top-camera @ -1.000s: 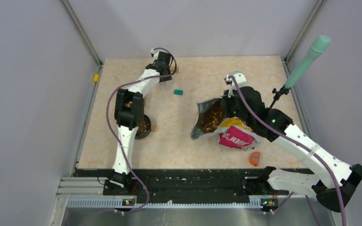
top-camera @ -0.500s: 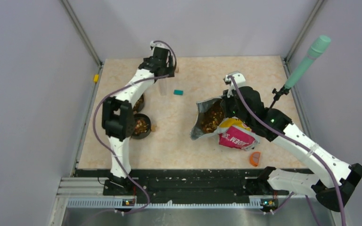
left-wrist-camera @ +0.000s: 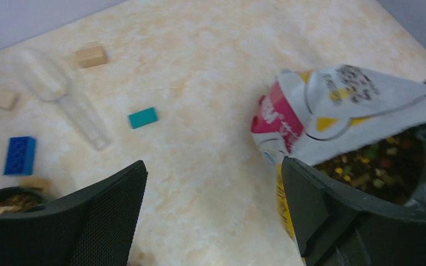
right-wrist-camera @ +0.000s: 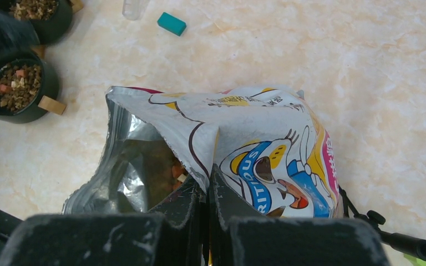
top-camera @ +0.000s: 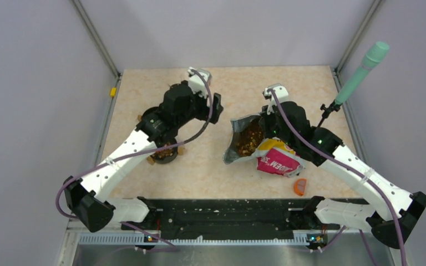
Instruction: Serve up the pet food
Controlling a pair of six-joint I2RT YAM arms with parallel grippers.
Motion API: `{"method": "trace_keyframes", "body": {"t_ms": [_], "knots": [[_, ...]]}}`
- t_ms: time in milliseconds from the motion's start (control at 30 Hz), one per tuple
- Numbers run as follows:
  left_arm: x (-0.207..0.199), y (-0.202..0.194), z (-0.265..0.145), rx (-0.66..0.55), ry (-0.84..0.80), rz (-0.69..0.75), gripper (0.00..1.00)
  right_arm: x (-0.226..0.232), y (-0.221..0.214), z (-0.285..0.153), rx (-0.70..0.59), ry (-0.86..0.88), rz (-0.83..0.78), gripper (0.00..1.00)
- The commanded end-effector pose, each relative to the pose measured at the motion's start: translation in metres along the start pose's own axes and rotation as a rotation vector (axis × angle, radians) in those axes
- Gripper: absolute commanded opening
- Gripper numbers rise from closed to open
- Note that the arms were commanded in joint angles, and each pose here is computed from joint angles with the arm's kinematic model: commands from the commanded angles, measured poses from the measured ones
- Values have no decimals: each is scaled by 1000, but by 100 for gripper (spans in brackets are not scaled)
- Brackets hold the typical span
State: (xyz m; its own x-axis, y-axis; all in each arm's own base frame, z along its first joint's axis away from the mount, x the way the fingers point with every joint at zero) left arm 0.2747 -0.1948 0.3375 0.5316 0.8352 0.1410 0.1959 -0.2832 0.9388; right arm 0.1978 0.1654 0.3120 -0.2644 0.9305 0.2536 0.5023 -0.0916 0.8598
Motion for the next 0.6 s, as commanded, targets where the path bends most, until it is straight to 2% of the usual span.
{"method": "trace_keyframes", "body": {"t_ms": [0,233,433,500,567], "knots": [[-39,-6,6,-34,-170,44,94,11,34,-11,-158,65,53,0],[-80,-19,26,-12,-311,74,94,3,34,-19,-164,25,45,0],[-96,-29,33,-22,-390,103,90,0,40,-28,-201,16,75,0],[-96,-32,41,-15,-362,101,86,0,40,-29,-203,17,83,0],[-95,-32,51,-17,-317,86,73,1,39,-29,-199,24,88,0]]}}
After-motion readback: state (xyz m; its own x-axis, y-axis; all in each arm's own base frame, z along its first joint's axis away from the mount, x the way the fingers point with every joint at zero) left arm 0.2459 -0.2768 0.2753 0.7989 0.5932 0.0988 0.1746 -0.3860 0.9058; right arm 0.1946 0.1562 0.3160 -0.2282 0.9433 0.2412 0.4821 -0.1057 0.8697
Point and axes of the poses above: each gripper's point midway between its finger pads, its own z axis out along the fingers, its own x axis along the line the jaws close on, y = z × x, the point moved 8 cm from there along -z, back along the fingers, and after that the axes turned 14 degrees about z, right-handed, at the moved point
